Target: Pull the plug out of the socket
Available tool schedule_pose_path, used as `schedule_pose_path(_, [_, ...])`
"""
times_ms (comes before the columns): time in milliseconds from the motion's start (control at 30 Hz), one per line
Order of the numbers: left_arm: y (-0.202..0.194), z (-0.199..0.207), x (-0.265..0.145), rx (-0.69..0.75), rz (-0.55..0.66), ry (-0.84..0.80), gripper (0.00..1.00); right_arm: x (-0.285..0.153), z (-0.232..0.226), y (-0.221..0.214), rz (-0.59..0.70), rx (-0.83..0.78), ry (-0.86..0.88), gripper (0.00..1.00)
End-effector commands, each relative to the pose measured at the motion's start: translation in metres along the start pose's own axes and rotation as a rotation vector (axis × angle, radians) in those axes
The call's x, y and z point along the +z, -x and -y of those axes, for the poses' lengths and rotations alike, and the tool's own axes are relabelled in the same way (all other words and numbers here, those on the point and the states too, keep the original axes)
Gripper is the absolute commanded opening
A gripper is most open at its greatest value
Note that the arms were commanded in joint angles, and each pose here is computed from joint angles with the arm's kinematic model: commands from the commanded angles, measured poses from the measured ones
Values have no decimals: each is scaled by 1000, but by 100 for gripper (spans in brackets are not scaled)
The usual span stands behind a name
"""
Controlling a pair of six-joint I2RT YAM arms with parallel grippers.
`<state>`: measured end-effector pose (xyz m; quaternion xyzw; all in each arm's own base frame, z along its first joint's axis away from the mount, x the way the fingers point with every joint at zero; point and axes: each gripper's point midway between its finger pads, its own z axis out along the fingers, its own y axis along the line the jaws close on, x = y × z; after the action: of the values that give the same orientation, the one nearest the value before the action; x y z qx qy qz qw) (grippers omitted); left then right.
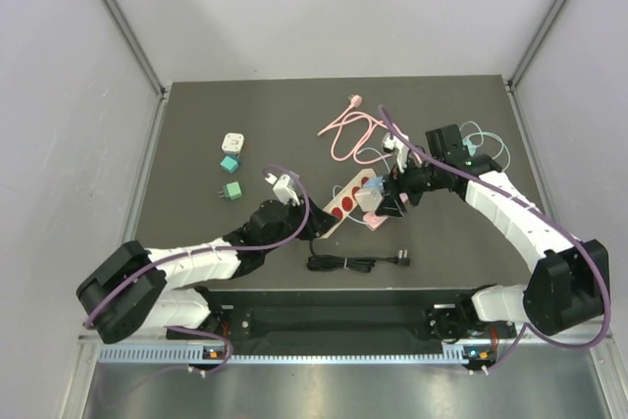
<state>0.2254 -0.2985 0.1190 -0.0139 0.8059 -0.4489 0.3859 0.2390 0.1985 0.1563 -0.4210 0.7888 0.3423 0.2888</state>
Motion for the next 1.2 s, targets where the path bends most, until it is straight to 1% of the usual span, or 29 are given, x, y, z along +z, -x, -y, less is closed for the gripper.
schedule_pose_path(0, [50,64,-4,-92,173,-229,0,6,11,22,54,16,-66,77])
schedule_pose_path(67, [51,65,-5,-105,176,-234,0,12,14,19,43,56,-60,77])
schedule_pose_path(267, [54,70,-7,-133,182,-253,0,21,31,20,12,88,-124,76])
schedule_pose_path(433, [56,73,-7,-150,189,-264,0,29,26,20,-1,85,-106,74])
schedule_pose_path(633, [56,74,-4,-194,185,-270,0,49,17,19,-37,84,-67,64])
schedule_pose_path(667, [56,76,-3,-207,184,-278,0,50,18,22,-36,82,-67,61])
schedule_pose_path(700, [57,76,-3,-213,185,-280,0,51,18,22,-40,87,-63,55])
schedule_pose_path(767, [54,75,-1,-229,176,-280,0,53,19,24,-41,92,-64,46])
schedule_pose_path(800, [55,75,-1,-233,178,-281,0,53,21,25,-37,93,-71,35])
schedule_pose_path(867, [52,75,1,-240,171,-278,0,53,22,28,-33,94,-78,24])
schedule_pose_path(900, [52,74,2,-245,173,-277,0,53,22,29,-31,89,-80,12])
schedule_pose_path(933, [51,74,2,-246,169,-276,0,52,21,29,-34,91,-81,4])
schedule_pose_path(967, [49,74,4,-250,162,-273,0,51,21,30,-31,87,-83,0])
schedule_pose_path(1100, [50,58,13,-267,177,-169,0,42,19,36,-30,25,-132,0])
schedule_pose_path(1133, [48,43,16,-273,182,-97,0,37,17,41,-18,-4,-163,0])
schedule_pose_path(1167, [48,42,18,-271,184,-77,0,34,16,42,-24,-26,-183,0])
